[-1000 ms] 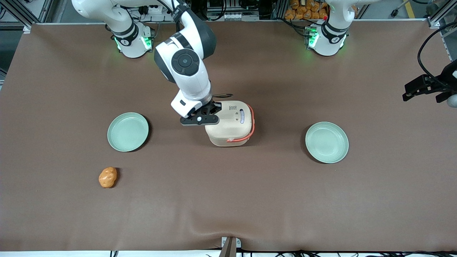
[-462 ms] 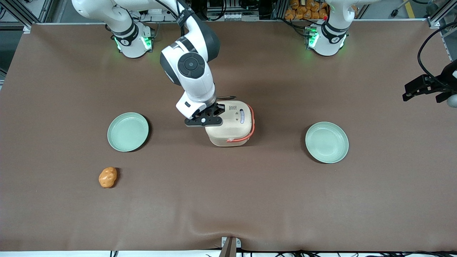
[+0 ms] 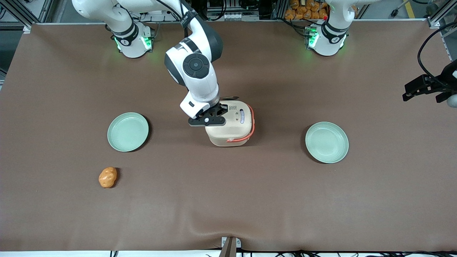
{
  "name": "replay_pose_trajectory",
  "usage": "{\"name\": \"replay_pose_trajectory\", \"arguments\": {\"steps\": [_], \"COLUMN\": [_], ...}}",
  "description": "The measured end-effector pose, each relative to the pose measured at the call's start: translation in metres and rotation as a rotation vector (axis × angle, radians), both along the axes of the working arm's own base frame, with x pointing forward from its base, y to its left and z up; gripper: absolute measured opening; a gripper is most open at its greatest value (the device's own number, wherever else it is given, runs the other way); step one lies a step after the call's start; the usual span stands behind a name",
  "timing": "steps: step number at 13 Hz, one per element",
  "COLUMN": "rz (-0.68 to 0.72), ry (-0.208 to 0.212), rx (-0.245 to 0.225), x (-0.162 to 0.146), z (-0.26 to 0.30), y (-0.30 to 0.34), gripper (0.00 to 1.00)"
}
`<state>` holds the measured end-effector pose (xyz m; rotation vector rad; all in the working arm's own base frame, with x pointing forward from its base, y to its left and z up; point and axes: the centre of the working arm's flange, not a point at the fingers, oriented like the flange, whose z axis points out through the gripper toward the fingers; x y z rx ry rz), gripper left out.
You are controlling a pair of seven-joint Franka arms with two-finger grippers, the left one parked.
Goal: Press rice cooker button with right arm
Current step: 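Press down on the lid button with the right gripper fingertips, then lift the right gripper away as the cooker lid springs open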
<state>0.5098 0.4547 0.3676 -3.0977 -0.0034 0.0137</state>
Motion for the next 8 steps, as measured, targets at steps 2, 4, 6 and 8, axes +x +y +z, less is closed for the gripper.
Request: {"name": "replay_pose_trajectory", "arguments": {"steps": [2, 4, 6, 8], "rz": [0.0, -0.003, -0.004, -0.006], "ry": [-0.002, -0.007, -0.014, -0.015], "rx": [0.001, 0.004, 0.01, 0.012], "x": [0.0001, 0.0, -0.0013, -0.0016], "z": [-0.0026, -0.0041, -0.0041, -0.0035], "y": [0.001, 0.0011, 0.0, -0.0004], "gripper": [0.01, 0.01, 0.01, 0.01]}}
